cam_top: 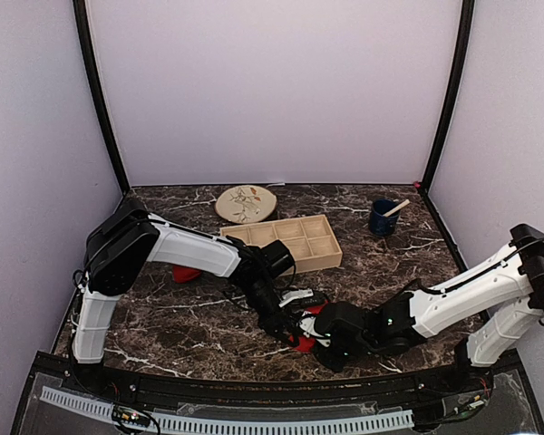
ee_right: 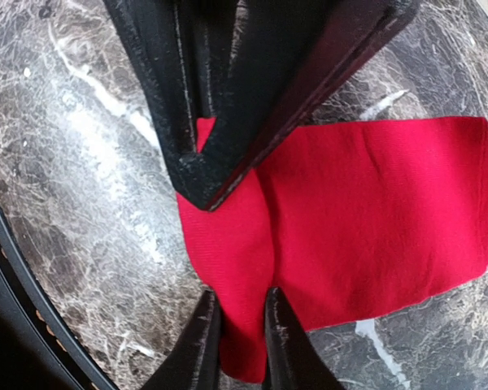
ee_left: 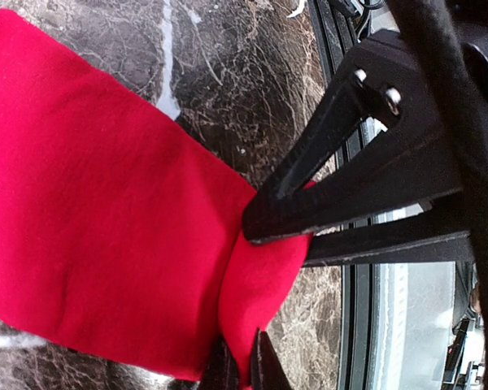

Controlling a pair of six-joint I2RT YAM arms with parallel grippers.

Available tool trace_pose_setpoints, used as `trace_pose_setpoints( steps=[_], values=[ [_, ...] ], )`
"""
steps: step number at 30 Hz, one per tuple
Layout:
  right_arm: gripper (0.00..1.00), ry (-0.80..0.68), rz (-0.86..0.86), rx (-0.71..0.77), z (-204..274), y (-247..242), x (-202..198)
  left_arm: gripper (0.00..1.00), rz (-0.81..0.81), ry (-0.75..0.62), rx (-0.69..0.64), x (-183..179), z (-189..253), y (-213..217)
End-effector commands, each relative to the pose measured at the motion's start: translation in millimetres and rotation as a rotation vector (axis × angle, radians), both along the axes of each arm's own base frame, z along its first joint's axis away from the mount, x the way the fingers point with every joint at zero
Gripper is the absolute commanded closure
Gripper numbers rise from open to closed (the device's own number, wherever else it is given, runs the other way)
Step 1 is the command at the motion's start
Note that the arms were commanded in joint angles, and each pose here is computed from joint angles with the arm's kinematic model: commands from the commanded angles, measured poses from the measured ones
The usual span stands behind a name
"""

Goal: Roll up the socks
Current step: Roll the sock at the center of the board.

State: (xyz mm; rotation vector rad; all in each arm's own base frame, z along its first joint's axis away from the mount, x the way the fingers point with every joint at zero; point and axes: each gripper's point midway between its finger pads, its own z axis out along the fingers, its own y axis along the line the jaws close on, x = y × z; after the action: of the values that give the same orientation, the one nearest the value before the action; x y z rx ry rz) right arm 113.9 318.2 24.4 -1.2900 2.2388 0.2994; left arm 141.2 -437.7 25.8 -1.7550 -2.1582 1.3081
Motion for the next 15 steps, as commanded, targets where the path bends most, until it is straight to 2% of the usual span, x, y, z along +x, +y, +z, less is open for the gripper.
trace_pose_setpoints(
  steps=[1,5,10,15],
  values=[
    [0.86,-0.015,0.004,0.001,2,5,0,1.0,0.003,0.011,0.024,2,-5,3],
    [0.9,-0.018,-0.006,0.01,3,5,1,0.99,0.019,0.014,0.045,4,-9,4],
    [0.93,-0.009,-0.031,0.053,7,5,1,0.85,0.045,0.017,0.07,7,-16,9],
    [0.97,0.012,-0.055,0.085,7,4,1,0.79,0.061,0.012,0.075,9,-18,9]
  ],
)
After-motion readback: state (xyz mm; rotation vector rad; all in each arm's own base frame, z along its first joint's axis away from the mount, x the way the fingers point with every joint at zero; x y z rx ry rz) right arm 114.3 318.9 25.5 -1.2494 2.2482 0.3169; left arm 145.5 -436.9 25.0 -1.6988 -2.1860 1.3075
